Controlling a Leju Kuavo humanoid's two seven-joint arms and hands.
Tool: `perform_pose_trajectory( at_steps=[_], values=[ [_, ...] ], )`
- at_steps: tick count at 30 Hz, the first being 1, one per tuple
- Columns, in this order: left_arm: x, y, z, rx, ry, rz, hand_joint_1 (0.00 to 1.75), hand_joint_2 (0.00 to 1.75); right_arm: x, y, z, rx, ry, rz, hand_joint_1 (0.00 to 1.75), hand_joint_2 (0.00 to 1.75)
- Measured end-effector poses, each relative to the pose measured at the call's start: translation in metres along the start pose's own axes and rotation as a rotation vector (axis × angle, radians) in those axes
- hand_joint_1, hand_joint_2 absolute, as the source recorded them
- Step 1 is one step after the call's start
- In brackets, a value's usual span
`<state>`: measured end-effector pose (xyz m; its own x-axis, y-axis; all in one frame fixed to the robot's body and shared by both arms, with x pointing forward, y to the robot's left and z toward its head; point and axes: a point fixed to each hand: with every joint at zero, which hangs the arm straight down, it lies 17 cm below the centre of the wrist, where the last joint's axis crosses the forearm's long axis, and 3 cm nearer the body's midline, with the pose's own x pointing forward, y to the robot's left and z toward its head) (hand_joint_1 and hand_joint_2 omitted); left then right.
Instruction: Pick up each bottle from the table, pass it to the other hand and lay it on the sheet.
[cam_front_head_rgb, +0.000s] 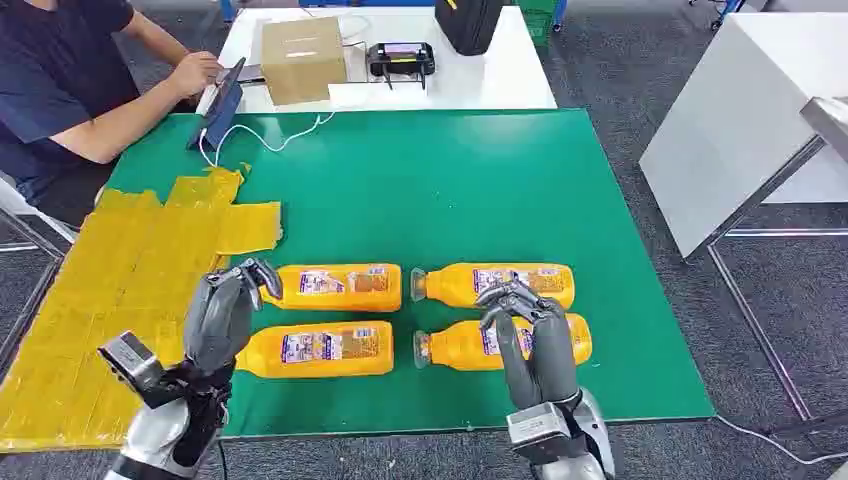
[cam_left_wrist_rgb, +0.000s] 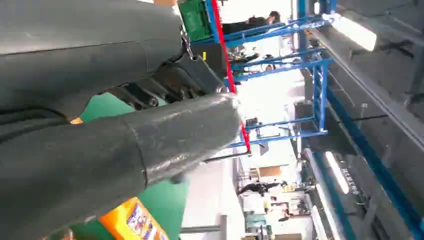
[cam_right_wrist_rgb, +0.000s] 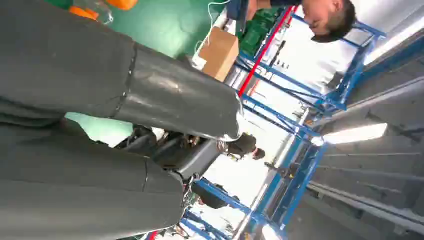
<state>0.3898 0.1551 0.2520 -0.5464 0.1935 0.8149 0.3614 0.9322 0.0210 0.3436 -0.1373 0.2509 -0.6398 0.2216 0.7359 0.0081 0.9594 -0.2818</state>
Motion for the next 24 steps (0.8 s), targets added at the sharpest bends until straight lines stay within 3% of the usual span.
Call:
perform_pose_trajectory(
  at_steps=[3, 4, 5, 9, 19, 20, 24],
  values=[
    [0.044, 0.042, 0.017, 0.207, -0.035, 0.042, 1.75, 0.0, 0.003, -0.059, 0.01, -0.125, 0.099, -0.179, 1.75, 0.0],
    [0.058, 0.053, 0.02, 0.232, -0.046, 0.038, 1.34, 0.0, 0.004, -0.073, 0.01, -0.136, 0.106, -0.187, 0.65, 0.0],
    [0.068, 0.06, 0.022, 0.238, -0.054, 0.031, 0.0, 0.0, 0.009, -0.096, 0.007, -0.156, 0.085, -0.162, 0.0, 0.0],
    [0.091, 0.057, 0.03, 0.196, -0.058, 0.182, 0.0, 0.0, 0.02, -0.121, 0.008, -0.155, 0.077, -0.075, 0.0, 0.0],
    [0.101, 0.061, 0.044, 0.189, -0.052, 0.095, 0.0, 0.0, 0.013, -0.127, 0.015, -0.137, 0.153, -0.033, 0.0, 0.0],
    [0.1, 0.061, 0.044, 0.186, -0.042, 0.074, 0.0, 0.0, 0.012, -0.127, 0.016, -0.132, 0.166, -0.019, 0.0, 1.75],
    [0.095, 0.058, 0.045, 0.178, -0.009, 0.014, 0.0, 0.0, 0.003, -0.112, 0.02, -0.049, 0.222, 0.058, 0.0, 1.75]
  ],
)
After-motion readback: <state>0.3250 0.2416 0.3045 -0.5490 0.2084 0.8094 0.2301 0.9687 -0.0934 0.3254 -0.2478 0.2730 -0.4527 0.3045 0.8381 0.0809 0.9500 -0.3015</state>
